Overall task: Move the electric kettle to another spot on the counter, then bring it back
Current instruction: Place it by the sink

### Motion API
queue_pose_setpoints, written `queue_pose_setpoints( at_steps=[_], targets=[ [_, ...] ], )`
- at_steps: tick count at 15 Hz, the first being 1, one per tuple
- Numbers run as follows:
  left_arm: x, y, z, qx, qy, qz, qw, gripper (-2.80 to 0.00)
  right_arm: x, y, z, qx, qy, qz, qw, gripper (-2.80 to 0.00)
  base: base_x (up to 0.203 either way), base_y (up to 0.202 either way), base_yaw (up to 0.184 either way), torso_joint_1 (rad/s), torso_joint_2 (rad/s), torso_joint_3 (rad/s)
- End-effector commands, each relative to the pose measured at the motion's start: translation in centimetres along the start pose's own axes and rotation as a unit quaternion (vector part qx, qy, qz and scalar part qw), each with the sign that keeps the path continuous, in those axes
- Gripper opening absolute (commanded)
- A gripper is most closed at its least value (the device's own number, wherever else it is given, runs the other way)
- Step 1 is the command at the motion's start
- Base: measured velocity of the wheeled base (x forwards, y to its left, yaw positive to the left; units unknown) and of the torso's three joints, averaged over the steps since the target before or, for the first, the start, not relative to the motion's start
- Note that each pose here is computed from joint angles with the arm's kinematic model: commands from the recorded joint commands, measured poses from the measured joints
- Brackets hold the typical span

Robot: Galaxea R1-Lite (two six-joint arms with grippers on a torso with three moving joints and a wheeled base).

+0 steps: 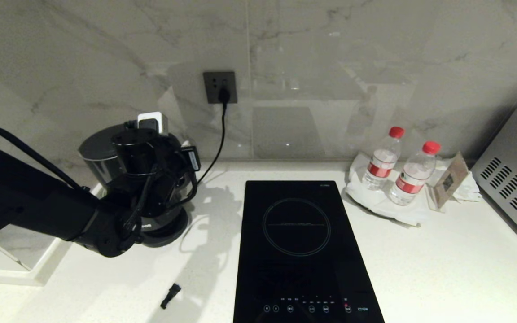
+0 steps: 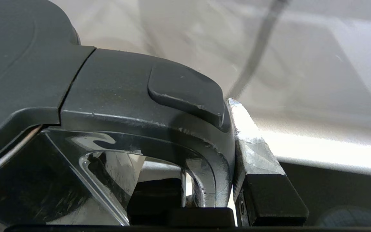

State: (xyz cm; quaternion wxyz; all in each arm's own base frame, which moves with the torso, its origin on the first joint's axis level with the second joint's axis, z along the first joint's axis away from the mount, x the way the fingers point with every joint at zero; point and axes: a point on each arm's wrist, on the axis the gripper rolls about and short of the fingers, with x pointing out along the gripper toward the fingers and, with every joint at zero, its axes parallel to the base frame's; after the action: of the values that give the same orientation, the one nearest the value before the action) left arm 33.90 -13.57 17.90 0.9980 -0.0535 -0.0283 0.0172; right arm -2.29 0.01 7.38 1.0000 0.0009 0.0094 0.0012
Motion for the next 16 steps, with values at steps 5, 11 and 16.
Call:
queue_pose_setpoints(
  at_steps=[5, 11, 16],
  targets=[
    [-5.4, 1.3, 2.0, -0.001, 0.005, -0.032, 0.9995, -2.8, 0.0, 0.0, 0.0, 0.0, 0.0, 0.0, 1.0, -2.8, 0.0, 0.0, 0.0, 0.0, 0.0, 0.0],
    [-7.8, 2.2, 2.7, 0.017, 0.042, -0.044, 0.998, -2.8, 0.0, 0.0, 0.0, 0.0, 0.001, 0.0, 1.0, -2.8, 0.0, 0.0, 0.0, 0.0, 0.0, 0.0],
    [-10.4, 2.6, 4.5, 0.022, 0.066, -0.09, 0.9935, -2.8, 0.0, 0.0, 0.0, 0.0, 0.0, 0.0, 1.0, -2.8, 0.0, 0.0, 0.0, 0.0, 0.0, 0.0]
  ],
)
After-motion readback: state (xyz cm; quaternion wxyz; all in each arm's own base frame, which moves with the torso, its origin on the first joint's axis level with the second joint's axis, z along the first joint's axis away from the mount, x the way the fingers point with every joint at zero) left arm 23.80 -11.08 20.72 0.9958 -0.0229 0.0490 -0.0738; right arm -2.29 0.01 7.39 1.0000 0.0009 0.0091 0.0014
